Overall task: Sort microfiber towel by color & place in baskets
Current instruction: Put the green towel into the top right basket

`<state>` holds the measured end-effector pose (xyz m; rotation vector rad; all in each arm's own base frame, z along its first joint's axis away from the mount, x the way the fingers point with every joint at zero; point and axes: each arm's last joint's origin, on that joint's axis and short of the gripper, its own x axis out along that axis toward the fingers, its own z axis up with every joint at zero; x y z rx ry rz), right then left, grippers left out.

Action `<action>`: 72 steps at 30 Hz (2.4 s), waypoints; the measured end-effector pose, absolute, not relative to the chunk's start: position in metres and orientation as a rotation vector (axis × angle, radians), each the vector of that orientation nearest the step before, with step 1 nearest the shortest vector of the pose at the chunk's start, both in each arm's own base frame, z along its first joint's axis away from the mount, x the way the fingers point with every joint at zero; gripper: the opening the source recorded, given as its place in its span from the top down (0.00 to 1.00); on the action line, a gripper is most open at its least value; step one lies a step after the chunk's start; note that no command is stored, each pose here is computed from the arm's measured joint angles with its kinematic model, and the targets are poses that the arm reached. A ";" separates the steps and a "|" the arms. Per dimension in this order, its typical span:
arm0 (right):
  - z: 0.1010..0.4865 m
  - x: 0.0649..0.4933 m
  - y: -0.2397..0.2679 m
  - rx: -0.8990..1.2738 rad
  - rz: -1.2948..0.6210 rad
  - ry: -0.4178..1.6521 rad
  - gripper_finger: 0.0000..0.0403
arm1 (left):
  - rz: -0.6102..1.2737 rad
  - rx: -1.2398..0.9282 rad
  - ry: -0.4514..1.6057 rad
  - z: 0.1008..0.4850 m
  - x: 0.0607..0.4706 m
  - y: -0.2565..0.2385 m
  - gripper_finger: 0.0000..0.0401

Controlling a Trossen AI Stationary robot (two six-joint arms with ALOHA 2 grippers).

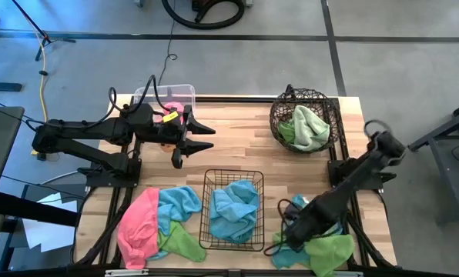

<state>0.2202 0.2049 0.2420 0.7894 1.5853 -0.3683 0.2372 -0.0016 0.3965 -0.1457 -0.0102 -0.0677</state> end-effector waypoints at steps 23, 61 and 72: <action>0.419 0.179 0.101 0.460 0.024 0.722 1.00 | -0.069 -0.188 -0.017 0.397 0.237 -0.002 0.53; 0.457 0.275 0.022 -0.112 0.002 0.069 1.00 | 0.039 -0.018 -0.114 0.412 0.223 0.001 0.53; 0.453 0.280 0.020 -0.062 -0.096 0.089 1.00 | 0.046 0.054 -0.113 0.412 0.223 0.001 0.53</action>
